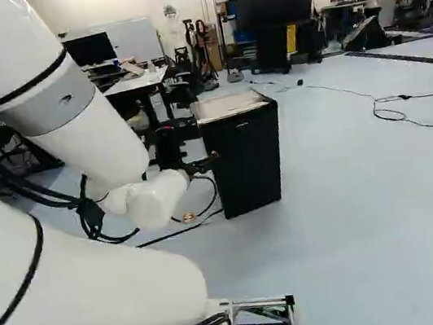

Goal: Open the fridge door

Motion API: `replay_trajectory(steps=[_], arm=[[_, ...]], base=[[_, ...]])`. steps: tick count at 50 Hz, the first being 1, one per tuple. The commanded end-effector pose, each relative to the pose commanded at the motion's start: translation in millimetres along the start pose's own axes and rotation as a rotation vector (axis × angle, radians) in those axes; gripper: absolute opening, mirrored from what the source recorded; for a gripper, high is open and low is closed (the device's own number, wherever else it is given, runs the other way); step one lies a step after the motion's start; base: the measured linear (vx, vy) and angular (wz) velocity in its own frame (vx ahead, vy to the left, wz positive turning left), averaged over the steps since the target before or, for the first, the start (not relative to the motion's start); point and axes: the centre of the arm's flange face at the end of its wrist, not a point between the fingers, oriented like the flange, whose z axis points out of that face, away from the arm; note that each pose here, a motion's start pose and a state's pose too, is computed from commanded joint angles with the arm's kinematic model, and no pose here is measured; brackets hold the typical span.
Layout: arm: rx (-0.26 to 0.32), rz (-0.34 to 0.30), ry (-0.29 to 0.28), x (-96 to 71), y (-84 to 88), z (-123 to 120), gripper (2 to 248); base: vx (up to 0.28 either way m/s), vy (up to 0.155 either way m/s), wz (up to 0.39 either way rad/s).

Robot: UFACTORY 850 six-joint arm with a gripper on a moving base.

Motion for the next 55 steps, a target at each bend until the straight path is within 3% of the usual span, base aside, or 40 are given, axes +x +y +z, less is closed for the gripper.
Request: replay_trajectory(steps=[55], arm=[[0.0, 0.0, -0.006, 5.6, 0.0, 10.9, 247]], base=[[0.0, 0.0, 0.0]])
